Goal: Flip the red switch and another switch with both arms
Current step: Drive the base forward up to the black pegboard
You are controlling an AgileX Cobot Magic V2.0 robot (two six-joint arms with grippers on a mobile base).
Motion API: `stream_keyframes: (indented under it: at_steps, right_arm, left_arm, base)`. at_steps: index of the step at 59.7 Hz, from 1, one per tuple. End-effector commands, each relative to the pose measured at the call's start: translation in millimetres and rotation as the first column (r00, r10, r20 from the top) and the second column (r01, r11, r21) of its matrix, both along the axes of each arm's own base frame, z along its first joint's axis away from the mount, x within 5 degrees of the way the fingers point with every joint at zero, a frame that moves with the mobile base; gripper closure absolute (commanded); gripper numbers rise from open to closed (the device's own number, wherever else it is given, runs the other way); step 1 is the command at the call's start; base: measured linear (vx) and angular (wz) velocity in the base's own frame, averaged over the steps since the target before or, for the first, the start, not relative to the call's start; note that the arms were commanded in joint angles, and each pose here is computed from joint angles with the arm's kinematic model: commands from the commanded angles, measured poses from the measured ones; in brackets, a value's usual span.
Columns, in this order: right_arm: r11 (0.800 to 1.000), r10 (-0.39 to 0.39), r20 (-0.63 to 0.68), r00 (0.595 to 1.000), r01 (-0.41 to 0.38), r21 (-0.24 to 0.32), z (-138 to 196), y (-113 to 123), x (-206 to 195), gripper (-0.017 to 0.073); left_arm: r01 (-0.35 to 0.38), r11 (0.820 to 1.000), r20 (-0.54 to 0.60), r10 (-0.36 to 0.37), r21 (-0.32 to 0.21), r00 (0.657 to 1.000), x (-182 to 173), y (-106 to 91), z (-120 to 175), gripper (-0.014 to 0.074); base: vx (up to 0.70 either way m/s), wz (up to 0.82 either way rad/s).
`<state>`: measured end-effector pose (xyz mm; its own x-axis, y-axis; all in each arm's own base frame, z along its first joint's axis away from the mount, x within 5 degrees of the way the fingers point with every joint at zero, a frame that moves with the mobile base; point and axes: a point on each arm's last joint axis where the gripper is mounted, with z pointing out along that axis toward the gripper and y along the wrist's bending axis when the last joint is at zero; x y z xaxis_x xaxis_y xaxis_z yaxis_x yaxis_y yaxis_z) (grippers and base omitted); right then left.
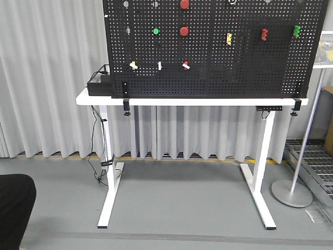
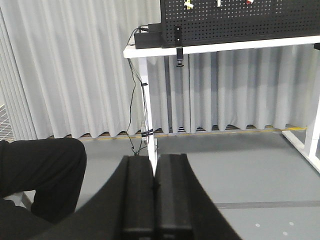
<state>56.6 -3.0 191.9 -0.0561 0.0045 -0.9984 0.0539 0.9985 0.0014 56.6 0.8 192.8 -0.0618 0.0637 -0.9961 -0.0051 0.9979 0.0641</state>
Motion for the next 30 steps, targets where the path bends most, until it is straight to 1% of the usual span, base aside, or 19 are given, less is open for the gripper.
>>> stream_keyframes:
  at_steps: [1, 30]
  right_arm:
    - [1.0, -0.007, 0.089, 0.996, 0.008, -0.018, 6.6, -0.4, -0.5, 0.0566]
    - [1.0, -0.007, 0.089, 0.996, 0.008, -0.018, 6.6, -0.4, -0.5, 0.0566]
  left_arm:
    - [0.009, 1.0, 0.077, -0.008, -0.013, 0.997, -0.5, -0.7, 1.6, 0.0591]
    - [0.009, 1.0, 0.077, -0.008, -0.013, 0.997, -0.5, -0.7, 1.6, 0.0591]
  base:
    - [0.0, 0.0]
    - [0.0, 0.0]
